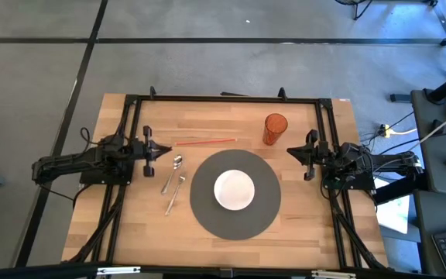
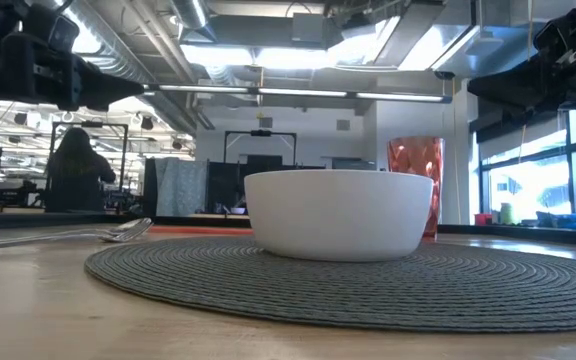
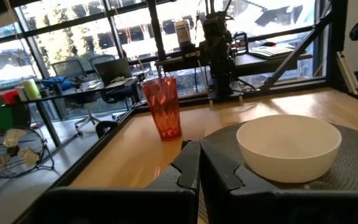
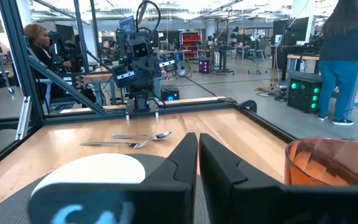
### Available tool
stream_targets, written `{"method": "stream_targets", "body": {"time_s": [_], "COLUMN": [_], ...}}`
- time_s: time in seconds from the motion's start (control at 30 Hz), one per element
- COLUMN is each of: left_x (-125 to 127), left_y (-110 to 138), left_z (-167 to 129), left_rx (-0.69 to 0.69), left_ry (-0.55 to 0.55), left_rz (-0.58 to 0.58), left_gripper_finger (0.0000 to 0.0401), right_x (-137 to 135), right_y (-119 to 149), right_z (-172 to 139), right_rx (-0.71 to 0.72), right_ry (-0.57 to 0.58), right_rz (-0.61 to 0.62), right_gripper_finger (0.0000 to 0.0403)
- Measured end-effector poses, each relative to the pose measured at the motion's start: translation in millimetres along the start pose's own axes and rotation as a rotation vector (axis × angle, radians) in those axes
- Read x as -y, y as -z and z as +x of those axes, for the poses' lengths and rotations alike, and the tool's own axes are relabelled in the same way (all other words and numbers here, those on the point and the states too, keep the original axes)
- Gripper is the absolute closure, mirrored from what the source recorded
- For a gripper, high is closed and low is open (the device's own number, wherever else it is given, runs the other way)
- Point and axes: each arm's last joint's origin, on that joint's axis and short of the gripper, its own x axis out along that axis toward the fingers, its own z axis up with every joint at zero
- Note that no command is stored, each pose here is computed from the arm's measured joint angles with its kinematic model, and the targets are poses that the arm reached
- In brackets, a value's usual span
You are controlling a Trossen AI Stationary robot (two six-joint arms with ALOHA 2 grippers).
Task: Pick & Place Utensil
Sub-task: Put the red cup on the gray mat to the top right of the white bowl
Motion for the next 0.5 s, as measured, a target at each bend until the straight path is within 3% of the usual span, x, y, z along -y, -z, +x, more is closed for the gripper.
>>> {"method": "stream_targets", "body": {"time_s": [0.5], "left_x": [-0.6], "left_y": [0.9], "left_z": [0.0], "left_rx": [-0.013], "left_ry": [-0.026], "left_rz": [-0.002], "left_gripper_finger": [0.0399], "right_x": [0.0], "right_y": [-2.7], "right_z": [0.0], "right_rx": [0.027], "right_ry": [0.001], "right_rz": [0.011], "right_gripper_finger": [0.0384]}}
